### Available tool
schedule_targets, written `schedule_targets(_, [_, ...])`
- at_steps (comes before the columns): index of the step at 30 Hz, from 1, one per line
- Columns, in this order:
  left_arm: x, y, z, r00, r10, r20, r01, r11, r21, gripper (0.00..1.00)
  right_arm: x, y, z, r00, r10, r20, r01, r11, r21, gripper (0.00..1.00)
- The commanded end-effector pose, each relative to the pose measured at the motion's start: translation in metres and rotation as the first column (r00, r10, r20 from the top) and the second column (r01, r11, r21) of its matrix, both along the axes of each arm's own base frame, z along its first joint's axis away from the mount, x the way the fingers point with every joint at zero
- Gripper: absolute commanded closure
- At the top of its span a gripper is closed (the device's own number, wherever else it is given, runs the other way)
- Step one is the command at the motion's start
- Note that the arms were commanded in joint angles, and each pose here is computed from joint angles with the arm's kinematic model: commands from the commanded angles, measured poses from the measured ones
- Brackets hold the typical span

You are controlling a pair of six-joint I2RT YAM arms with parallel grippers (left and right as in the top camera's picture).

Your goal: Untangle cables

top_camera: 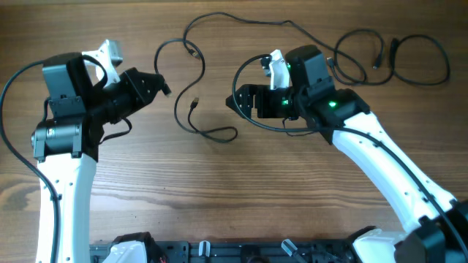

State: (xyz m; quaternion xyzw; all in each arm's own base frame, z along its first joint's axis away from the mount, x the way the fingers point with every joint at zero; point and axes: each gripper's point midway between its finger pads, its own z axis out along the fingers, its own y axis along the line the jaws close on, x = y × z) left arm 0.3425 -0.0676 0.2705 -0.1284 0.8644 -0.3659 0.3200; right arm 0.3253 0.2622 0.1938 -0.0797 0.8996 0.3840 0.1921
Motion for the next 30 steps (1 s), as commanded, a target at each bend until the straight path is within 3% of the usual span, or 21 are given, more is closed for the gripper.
schedule_targets(1, [-0.007, -0.007, 0.005, 0.992, -0.104, 0.066, 0.101, 0.993, 0.054, 0.96, 0.005, 0.001, -0.024, 0.998, -0.019, -0.067, 0.017, 1.000, -0.024, 0.00])
schedule_targets(6, [-0.010, -0.008, 0.002, 0.992, -0.116, 0.056, 0.112, 0.992, 0.063, 0.96, 0.003, 0.008, -0.049, 0.990, 0.010, -0.139, -0.014, 1.000, -0.026, 0.00])
schedule_targets(14, [-0.016, -0.015, 0.002, 0.989, -0.142, 0.035, 0.142, 0.990, 0.012, 0.96, -0.004, 0.035, -0.078, 0.963, 0.182, -0.196, -0.166, 0.981, 0.097, 0.00])
schedule_targets(17, [-0.017, -0.015, 0.001, 0.992, -0.126, 0.008, 0.126, 0.992, -0.011, 0.96, -0.013, 0.050, -0.085, 0.937, 0.314, -0.151, -0.289, 0.943, 0.168, 0.00])
schedule_targets(30, [-0.025, -0.027, 0.008, 0.987, -0.078, -0.140, 0.044, 0.971, -0.233, 0.96, 0.008, 0.074, -0.114, 0.932, 0.362, -0.028, -0.349, 0.915, 0.205, 0.07])
